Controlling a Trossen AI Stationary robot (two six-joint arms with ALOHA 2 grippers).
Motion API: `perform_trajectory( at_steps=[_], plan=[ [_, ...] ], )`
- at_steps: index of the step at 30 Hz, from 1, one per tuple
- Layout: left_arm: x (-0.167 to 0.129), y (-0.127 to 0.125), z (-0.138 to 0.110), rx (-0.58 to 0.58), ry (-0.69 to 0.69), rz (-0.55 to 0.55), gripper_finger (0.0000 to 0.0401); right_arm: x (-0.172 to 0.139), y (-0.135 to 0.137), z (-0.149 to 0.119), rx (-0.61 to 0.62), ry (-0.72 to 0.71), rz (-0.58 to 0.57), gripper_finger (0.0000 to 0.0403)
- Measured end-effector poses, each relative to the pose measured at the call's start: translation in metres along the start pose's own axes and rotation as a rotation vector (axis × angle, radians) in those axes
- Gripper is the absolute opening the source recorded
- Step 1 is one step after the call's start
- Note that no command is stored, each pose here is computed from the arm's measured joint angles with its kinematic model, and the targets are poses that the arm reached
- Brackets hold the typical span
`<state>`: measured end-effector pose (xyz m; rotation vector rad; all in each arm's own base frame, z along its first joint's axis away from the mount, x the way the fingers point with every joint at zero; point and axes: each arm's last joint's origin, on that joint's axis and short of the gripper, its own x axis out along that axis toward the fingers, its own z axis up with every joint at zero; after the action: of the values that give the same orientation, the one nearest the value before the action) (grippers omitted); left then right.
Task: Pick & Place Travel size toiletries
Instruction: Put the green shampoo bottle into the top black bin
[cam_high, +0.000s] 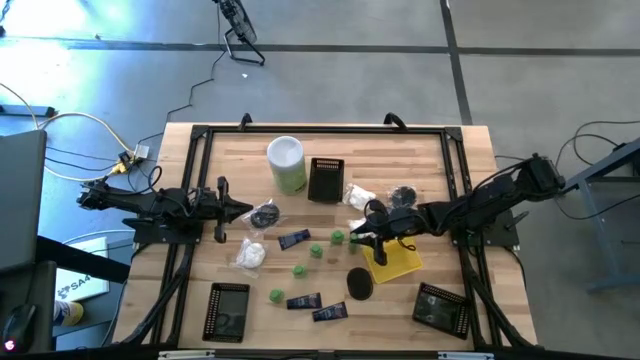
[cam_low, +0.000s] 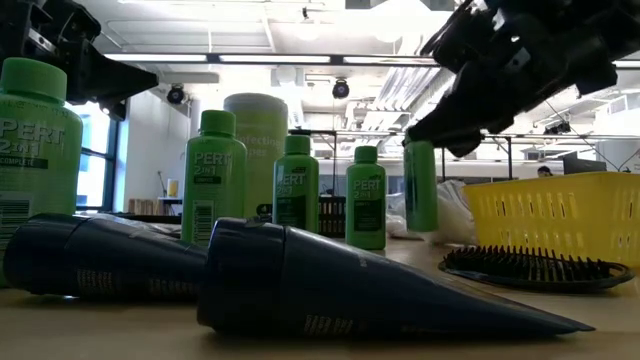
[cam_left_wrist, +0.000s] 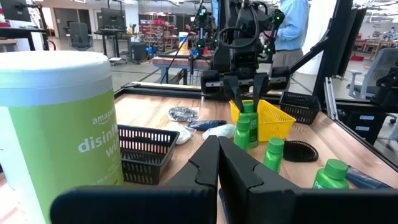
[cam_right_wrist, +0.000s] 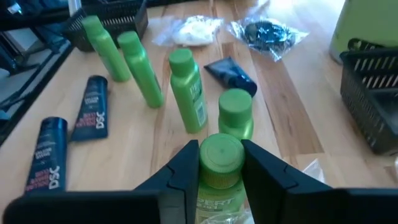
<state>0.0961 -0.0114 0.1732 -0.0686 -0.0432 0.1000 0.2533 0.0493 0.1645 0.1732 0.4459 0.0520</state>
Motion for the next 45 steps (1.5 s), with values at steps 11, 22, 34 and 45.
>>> perform_trajectory(
  at_steps=[11, 22, 34, 45],
  plan=[
    [0.000, 0.000, 0.000, 0.000, 0.000, 0.000, 0.0003, -0.036, 0.003, 0.028, 0.003, -0.122, 0.016, 0.0096],
    [0.000, 0.000, 0.000, 0.000, 0.000, -0.001, 0.0003, -0.061, -0.003, 0.050, -0.089, -0.292, -0.098, 0.0095],
    [0.000, 0.000, 0.000, 0.000, 0.000, -0.002, 0.0003, -0.050, -0.030, 0.067, -0.109, -0.477, -0.230, 0.0095],
    [0.000, 0.000, 0.000, 0.000, 0.000, -0.006, 0.0003, -0.007, -0.038, 0.098, -0.203, -0.404, -0.290, 0.0096]
  ],
)
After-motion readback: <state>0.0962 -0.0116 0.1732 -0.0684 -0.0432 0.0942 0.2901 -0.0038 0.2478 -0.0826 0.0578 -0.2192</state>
